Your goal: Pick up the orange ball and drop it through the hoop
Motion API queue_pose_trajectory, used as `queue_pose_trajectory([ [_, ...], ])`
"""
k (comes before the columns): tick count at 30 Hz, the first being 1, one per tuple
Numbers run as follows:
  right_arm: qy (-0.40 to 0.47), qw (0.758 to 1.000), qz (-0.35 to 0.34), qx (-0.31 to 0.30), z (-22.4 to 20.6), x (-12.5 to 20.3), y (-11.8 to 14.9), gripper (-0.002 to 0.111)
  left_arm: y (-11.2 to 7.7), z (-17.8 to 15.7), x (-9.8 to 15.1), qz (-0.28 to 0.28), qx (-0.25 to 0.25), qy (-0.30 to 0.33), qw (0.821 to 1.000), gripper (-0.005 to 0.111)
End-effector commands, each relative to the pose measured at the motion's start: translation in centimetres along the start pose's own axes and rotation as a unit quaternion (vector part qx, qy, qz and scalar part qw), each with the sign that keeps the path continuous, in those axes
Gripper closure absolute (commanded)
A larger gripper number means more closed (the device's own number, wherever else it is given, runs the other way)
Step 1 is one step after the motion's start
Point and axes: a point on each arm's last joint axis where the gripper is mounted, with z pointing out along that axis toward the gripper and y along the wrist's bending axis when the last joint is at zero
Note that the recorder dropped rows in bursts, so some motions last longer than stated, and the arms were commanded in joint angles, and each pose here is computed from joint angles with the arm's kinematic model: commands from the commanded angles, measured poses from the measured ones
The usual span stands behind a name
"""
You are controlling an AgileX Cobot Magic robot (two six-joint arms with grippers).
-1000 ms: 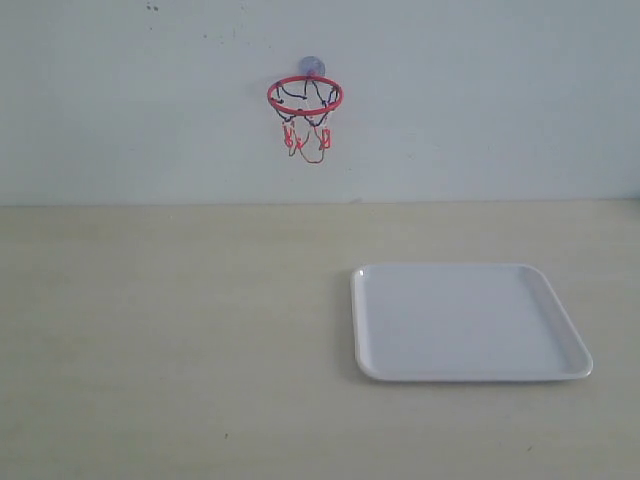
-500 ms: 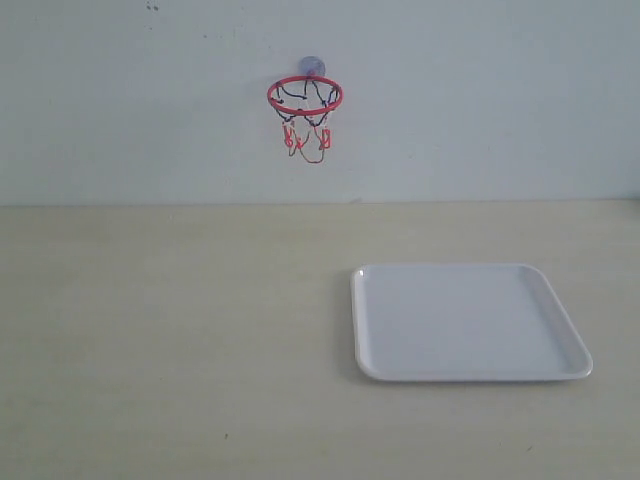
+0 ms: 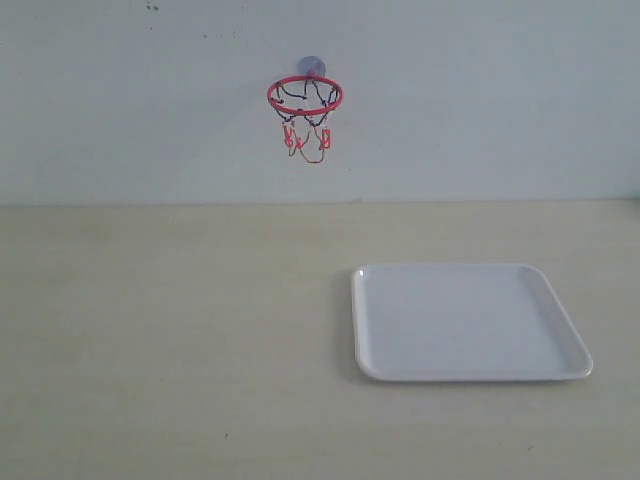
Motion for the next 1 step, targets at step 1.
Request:
queue_pose_trajectory([
  [1, 0.001, 1.000, -0.008, 0.001, 0.02, 0.14, -0.03, 0.109, -0.09, -0.03, -0.11, 0.002, 0.006, -0.005, 1.000, 0.103],
])
